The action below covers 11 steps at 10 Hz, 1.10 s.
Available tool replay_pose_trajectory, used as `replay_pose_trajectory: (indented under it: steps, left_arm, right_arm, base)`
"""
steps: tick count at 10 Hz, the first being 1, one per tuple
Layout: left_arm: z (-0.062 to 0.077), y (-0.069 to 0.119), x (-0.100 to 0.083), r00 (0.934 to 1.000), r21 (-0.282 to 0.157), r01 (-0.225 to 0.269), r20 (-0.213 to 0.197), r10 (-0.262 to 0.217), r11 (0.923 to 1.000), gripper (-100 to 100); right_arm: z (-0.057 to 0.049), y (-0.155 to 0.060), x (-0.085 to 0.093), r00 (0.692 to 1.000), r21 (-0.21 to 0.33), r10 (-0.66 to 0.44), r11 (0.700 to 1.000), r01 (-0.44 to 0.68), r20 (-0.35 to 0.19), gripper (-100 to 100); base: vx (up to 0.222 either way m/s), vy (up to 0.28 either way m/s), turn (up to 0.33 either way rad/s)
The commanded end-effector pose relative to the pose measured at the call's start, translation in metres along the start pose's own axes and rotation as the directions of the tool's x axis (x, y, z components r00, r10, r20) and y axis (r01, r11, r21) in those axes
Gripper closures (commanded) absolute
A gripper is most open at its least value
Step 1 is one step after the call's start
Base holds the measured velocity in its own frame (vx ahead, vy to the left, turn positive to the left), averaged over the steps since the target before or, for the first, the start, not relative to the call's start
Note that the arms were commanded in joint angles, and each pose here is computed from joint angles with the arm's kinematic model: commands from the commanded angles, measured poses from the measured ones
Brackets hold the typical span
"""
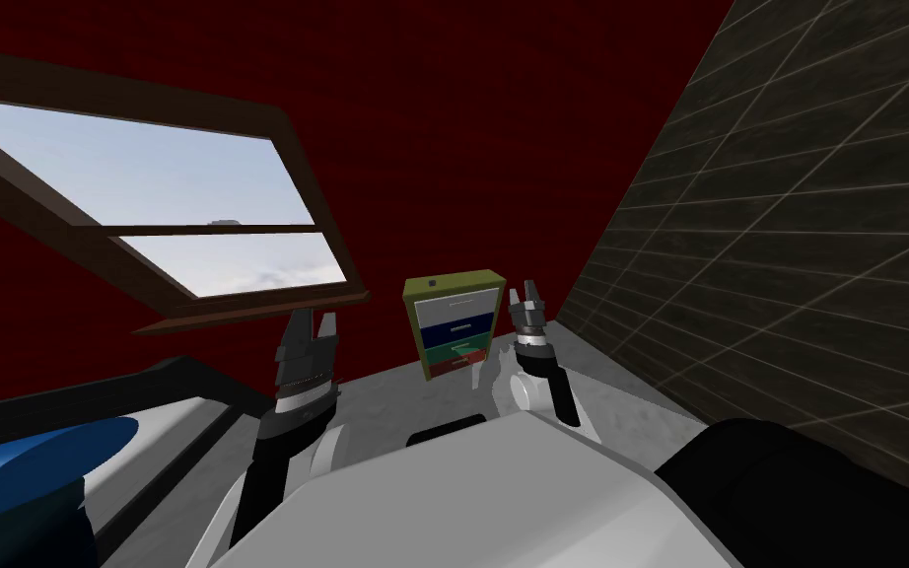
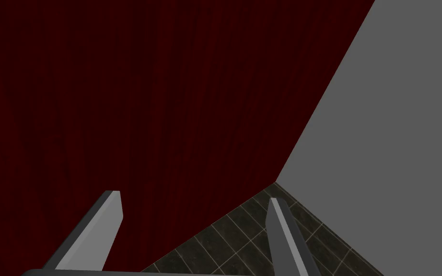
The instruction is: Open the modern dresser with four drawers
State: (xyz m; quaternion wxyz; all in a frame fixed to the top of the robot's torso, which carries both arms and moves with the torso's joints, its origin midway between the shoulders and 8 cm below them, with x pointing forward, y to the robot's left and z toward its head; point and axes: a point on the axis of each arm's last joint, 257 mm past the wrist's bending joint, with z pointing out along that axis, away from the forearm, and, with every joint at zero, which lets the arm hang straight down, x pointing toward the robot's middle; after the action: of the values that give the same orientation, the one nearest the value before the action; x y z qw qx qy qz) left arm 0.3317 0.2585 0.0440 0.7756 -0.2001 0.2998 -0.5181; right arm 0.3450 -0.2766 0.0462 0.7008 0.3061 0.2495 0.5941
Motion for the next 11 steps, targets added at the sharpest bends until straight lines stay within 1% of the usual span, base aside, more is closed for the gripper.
replay_pose_trajectory:
  steps: [1,9,10,11]
  left_arm:
    - [0.0000,0.0000,0.0000,1.0000,0.000,0.000,0.000,0.000,1.0000,0]
    - [0.0001,-0.0002,0.0000,1.0000,0.000,0.000,0.000,0.000,1.0000,0]
    - [0.0001,-0.0002,0.0000,1.0000,0.000,0.000,0.000,0.000,1.0000,0]
    - [0.0000,0.0000,0.0000,1.0000,0.000,0.000,0.000,0.000,1.0000,0]
  right_arm:
    - [0.0000,0.0000,0.0000,1.000,0.000,0.000,1.000,0.000,0.000,0]
    - [0.0001,0.0002,0.0000,1.000,0.000,0.000,1.000,0.000,0.000,0]
    - [-0.0004,-0.0034,0.0038,0.999,0.001,-0.035,0.999,0.035,-0.030,-100]
    - [-0.0009,-0.0071,0.0065,0.996,0.002,-0.067,0.998,0.067,-0.053,-100]
  base:
    - [0.000,0.000,0.000]
    - [0.000,0.000,0.000]
    - [0.018,0.016,-0.016]
    - [0.024,0.029,-0.035]
